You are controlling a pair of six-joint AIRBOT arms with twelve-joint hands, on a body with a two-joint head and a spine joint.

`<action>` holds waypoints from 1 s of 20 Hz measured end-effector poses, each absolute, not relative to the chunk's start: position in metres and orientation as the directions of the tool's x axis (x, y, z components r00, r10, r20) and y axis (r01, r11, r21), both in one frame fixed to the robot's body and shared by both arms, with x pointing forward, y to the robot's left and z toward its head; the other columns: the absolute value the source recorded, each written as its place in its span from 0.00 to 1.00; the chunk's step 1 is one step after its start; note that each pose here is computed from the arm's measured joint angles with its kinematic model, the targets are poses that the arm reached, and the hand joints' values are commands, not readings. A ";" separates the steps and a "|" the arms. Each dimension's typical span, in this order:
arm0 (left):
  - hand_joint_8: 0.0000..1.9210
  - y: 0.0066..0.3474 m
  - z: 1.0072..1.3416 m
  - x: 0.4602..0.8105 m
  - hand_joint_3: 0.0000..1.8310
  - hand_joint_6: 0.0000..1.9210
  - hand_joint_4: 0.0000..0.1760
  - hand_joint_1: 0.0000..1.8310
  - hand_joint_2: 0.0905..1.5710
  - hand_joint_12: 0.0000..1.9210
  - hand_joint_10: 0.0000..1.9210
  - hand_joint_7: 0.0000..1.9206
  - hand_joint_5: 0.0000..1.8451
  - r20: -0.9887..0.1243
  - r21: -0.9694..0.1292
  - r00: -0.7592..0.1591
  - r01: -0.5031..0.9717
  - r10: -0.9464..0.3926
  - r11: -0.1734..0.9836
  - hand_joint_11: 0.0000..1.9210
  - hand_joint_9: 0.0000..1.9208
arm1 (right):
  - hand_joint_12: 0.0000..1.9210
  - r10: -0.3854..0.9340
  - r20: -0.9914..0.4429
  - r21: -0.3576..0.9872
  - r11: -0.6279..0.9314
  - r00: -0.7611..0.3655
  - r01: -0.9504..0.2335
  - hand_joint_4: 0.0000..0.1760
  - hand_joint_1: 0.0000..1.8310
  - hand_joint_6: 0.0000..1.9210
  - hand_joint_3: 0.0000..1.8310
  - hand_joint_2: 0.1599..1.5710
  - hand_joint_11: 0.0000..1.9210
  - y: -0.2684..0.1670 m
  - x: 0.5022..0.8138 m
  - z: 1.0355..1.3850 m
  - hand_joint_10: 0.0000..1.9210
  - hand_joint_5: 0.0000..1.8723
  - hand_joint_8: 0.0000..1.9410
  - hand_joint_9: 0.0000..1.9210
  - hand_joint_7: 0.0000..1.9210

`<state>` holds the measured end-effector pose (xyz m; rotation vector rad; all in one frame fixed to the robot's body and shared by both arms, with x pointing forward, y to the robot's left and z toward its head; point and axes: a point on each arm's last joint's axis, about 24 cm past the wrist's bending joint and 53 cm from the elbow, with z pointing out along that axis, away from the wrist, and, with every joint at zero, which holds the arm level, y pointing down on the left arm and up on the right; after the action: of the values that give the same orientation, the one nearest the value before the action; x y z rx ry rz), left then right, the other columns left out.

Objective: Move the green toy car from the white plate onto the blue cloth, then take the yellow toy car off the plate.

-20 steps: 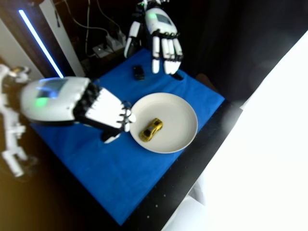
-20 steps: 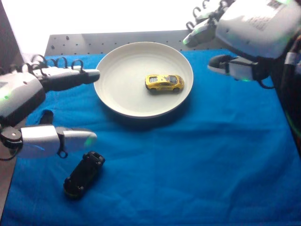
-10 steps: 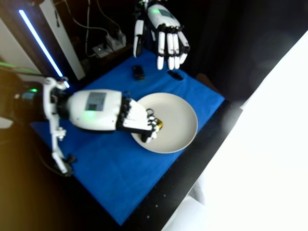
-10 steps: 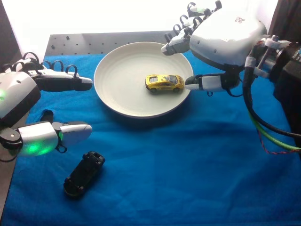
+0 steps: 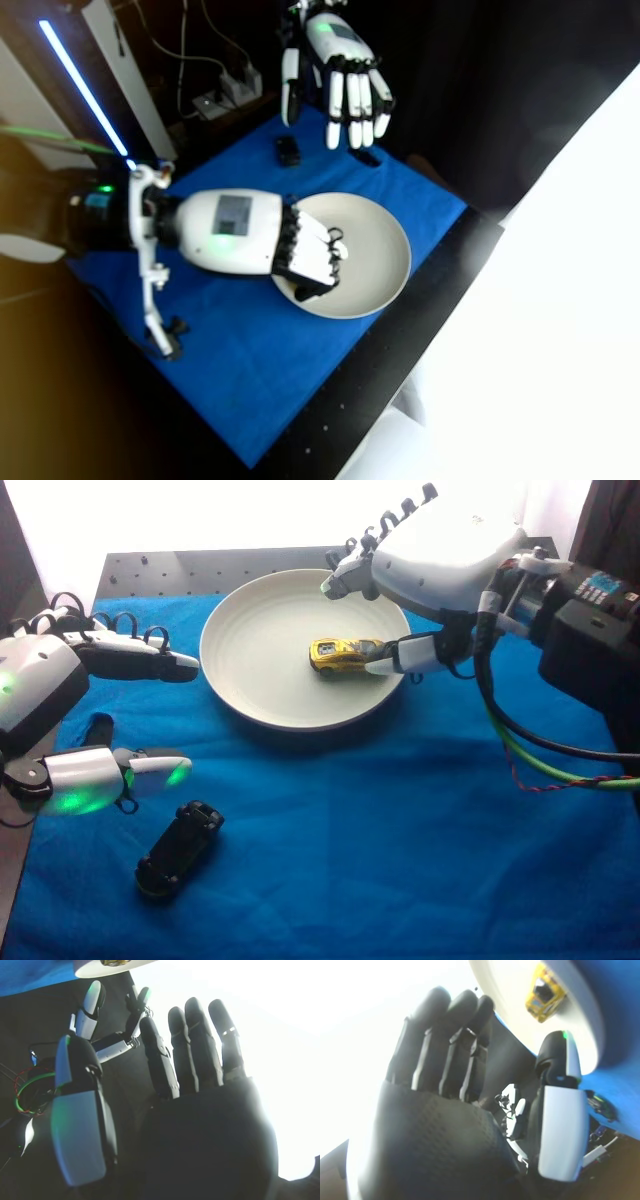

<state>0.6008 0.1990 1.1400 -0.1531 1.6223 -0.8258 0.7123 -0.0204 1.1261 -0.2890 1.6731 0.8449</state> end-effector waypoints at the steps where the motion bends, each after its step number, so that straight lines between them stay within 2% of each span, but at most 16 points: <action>1: 0.00 0.199 1.140 0.601 0.00 0.00 0.59 0.40 0.63 0.61 0.01 0.30 0.40 -0.811 -0.584 -0.245 0.345 -0.531 0.735 0.00 0.27 | 0.91 0.245 -0.924 0.377 0.706 -0.293 -0.600 0.00 0.51 0.02 0.00 0.57 0.21 -0.018 0.712 1.125 0.62 0.43 0.37 0.29 0.34; 2: 0.00 0.198 1.139 0.601 0.00 0.00 0.64 0.40 0.63 0.62 0.01 0.31 0.40 -0.811 -0.585 -0.246 0.347 -0.531 0.733 0.00 0.27 | 0.87 0.247 -0.925 0.376 0.706 -0.289 -0.600 0.00 0.51 0.01 0.00 0.56 0.20 -0.017 0.714 1.126 0.54 0.43 0.27 0.30 0.37; 3: 0.00 0.197 1.138 0.600 0.00 0.00 0.64 0.40 0.63 0.62 0.01 0.31 0.40 -0.810 -0.586 -0.249 0.346 -0.530 0.733 0.00 0.27 | 0.87 0.249 -0.924 0.377 0.705 -0.289 -0.601 0.00 0.51 0.01 0.00 0.56 0.20 -0.015 0.715 1.126 0.54 0.43 0.27 0.30 0.37; 4: 0.00 0.197 1.138 0.600 0.00 0.00 0.63 0.40 0.63 0.62 0.01 0.31 0.40 -0.811 -0.586 -0.249 0.346 -0.530 0.733 0.00 0.27 | 0.97 0.247 -0.924 0.377 0.704 -0.291 -0.602 0.00 0.51 0.00 0.00 0.56 0.36 -0.012 0.716 1.126 0.82 0.43 0.59 0.38 0.40; 5: 0.01 0.197 1.139 0.601 0.00 0.00 0.55 0.42 0.63 0.62 0.01 0.31 0.40 -0.810 -0.586 -0.247 0.346 -0.531 0.733 0.00 0.28 | 0.99 0.248 -0.924 0.378 0.703 -0.291 -0.602 0.00 0.50 0.00 0.00 0.56 0.40 -0.010 0.717 1.126 0.84 0.43 0.65 0.41 0.40; 6: 0.01 0.197 1.139 0.601 0.00 0.00 0.55 0.42 0.63 0.62 0.01 0.31 0.40 -0.810 -0.586 -0.247 0.346 -0.531 0.733 0.00 0.28 | 0.99 0.248 -0.924 0.377 0.704 -0.290 -0.601 0.00 0.50 0.00 0.00 0.56 0.40 -0.010 0.718 1.125 0.84 0.43 0.65 0.41 0.40; 7: 0.00 0.197 1.138 0.601 0.00 0.00 0.60 0.43 0.63 0.62 0.01 0.31 0.40 -0.810 -0.586 -0.248 0.346 -0.531 0.733 0.00 0.28 | 0.99 0.244 -0.923 0.378 0.706 -0.296 -0.599 0.00 0.48 0.00 0.00 0.57 0.36 -0.009 0.718 1.123 0.79 0.41 0.61 0.38 0.37; 8: 0.00 0.197 1.139 0.601 0.00 0.00 0.55 0.44 0.63 0.62 0.01 0.31 0.40 -0.810 -0.586 -0.248 0.346 -0.531 0.733 0.00 0.28 | 0.98 0.234 -0.923 0.377 0.710 -0.306 -0.595 0.00 0.48 0.00 0.00 0.58 0.28 -0.009 0.719 1.119 0.74 0.41 0.54 0.32 0.33; 11: 0.00 0.197 1.139 0.601 0.00 0.00 0.55 0.43 0.63 0.63 0.01 0.31 0.41 -0.810 -0.586 -0.248 0.346 -0.531 0.733 0.00 0.28 | 1.00 0.225 -0.923 0.373 0.722 -0.311 -0.582 0.00 0.51 0.00 0.00 0.58 0.35 -0.014 0.724 1.115 0.81 0.41 0.62 0.36 0.35; 12: 0.00 0.197 1.139 0.601 0.00 0.00 0.68 0.42 0.63 0.61 0.00 0.31 0.40 -0.811 -0.586 -0.247 0.346 -0.531 0.733 0.00 0.27 | 0.98 0.225 -0.923 0.372 0.724 -0.311 -0.581 0.00 0.50 0.00 0.00 0.58 0.31 -0.015 0.724 1.115 0.75 0.41 0.55 0.34 0.34; 14: 0.00 0.197 1.139 0.601 0.00 0.00 0.60 0.42 0.63 0.61 0.00 0.32 0.41 -0.810 -0.586 -0.247 0.345 -0.531 0.733 0.00 0.27 | 0.88 0.224 -0.923 0.373 0.728 -0.314 -0.576 0.00 0.50 0.00 0.00 0.59 0.23 -0.017 0.726 1.114 0.54 0.41 0.30 0.32 0.37; 15: 0.00 0.197 1.139 0.601 0.00 0.00 0.50 0.43 0.63 0.65 0.01 0.32 0.41 -0.810 -0.586 -0.247 0.346 -0.531 0.733 0.00 0.28 | 0.87 0.223 -0.922 0.373 0.729 -0.317 -0.575 0.00 0.51 0.00 0.00 0.60 0.23 -0.016 0.726 1.113 0.51 0.42 0.23 0.33 0.40; 16: 0.00 0.197 1.139 0.601 0.00 0.00 0.49 0.43 0.63 0.66 0.01 0.32 0.41 -0.810 -0.586 -0.247 0.346 -0.531 0.733 0.00 0.29 | 0.87 0.221 -0.922 0.373 0.730 -0.318 -0.573 0.00 0.51 0.00 0.00 0.60 0.24 -0.016 0.727 1.112 0.52 0.42 0.22 0.34 0.41; 18: 0.00 0.198 1.139 0.601 0.00 0.00 0.54 0.41 0.63 0.65 0.00 0.31 0.40 -0.810 -0.586 -0.247 0.345 -0.532 0.733 0.00 0.28 | 0.83 0.222 -0.921 0.376 0.729 -0.321 -0.572 0.00 0.50 0.00 0.00 0.59 0.24 -0.015 0.727 1.111 0.46 0.42 0.15 0.35 0.43; 19: 0.00 0.198 1.139 0.601 0.00 0.00 0.50 0.41 0.63 0.66 0.01 0.31 0.40 -0.810 -0.587 -0.247 0.344 -0.532 0.733 0.01 0.29 | 0.83 0.222 -0.920 0.377 0.728 -0.323 -0.572 0.00 0.49 0.00 0.00 0.58 0.25 -0.014 0.726 1.110 0.47 0.42 0.13 0.35 0.44; 20: 0.00 0.198 1.139 0.601 0.00 0.00 0.53 0.41 0.63 0.66 0.01 0.31 0.40 -0.810 -0.587 -0.246 0.345 -0.533 0.733 0.01 0.29 | 0.83 0.221 -0.920 0.377 0.728 -0.324 -0.573 0.00 0.49 0.00 0.00 0.59 0.25 -0.013 0.726 1.110 0.46 0.41 0.11 0.36 0.45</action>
<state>0.6007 0.1976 1.1388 -0.1539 1.6224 -0.8301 0.7261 -0.0126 1.1096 -0.2811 1.7264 0.8197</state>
